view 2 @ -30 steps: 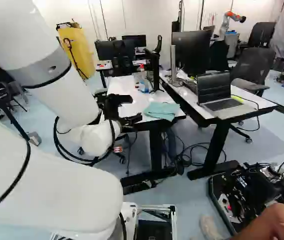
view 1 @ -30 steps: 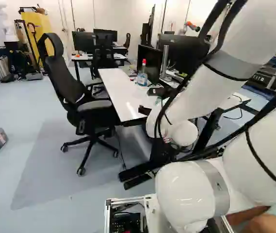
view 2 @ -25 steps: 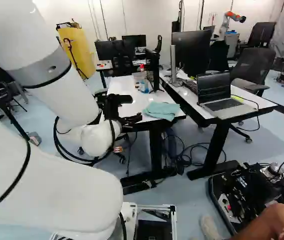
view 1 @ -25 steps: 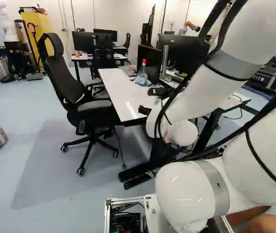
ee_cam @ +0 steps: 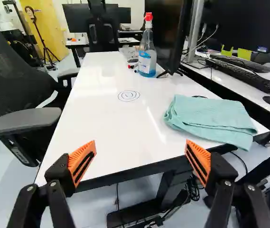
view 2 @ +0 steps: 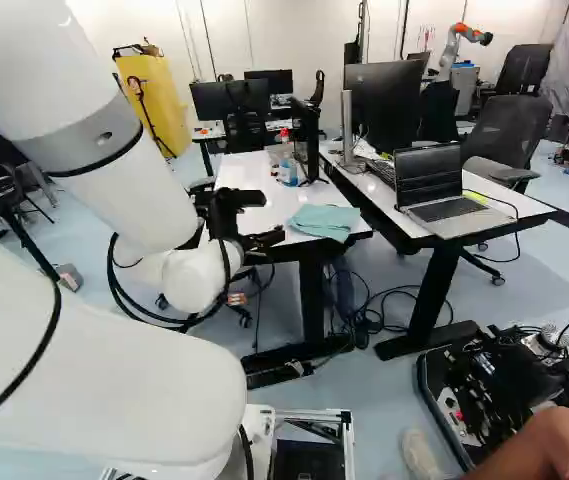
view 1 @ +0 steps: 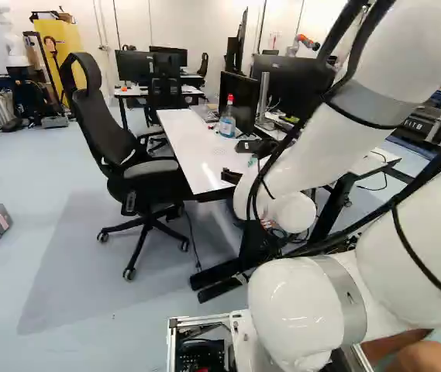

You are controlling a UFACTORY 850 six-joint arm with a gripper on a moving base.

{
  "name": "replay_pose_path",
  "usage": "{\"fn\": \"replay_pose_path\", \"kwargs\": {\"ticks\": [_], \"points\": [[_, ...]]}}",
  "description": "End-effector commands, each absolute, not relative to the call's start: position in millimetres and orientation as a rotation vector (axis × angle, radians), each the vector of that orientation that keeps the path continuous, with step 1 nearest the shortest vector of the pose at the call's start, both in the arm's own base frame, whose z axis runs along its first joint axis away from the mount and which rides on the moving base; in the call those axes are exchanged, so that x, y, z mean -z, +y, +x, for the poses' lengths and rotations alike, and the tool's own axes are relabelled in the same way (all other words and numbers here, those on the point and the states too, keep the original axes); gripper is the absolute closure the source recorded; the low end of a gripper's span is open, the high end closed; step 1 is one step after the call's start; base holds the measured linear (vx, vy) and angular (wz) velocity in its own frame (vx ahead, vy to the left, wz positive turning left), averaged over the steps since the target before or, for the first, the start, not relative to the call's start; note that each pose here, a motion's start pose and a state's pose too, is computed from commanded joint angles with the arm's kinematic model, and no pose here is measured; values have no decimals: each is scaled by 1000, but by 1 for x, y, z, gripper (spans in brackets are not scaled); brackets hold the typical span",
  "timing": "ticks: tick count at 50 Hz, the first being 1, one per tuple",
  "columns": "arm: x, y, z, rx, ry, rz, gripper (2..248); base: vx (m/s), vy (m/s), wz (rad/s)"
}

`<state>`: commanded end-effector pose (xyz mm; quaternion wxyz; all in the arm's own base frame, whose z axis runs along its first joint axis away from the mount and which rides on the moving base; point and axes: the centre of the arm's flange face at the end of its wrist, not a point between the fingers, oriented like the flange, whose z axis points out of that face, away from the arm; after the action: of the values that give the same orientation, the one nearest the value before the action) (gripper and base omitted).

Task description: Clean the table with the green towel

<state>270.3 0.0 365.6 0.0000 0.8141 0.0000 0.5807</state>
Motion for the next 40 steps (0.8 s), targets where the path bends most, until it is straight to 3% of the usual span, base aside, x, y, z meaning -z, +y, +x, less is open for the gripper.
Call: {"fn": "replay_pose_path", "kwargs": {"ticks": [40], "points": [[-391,-10,293,-1894,-42,2480,3,0,0,0]]}}
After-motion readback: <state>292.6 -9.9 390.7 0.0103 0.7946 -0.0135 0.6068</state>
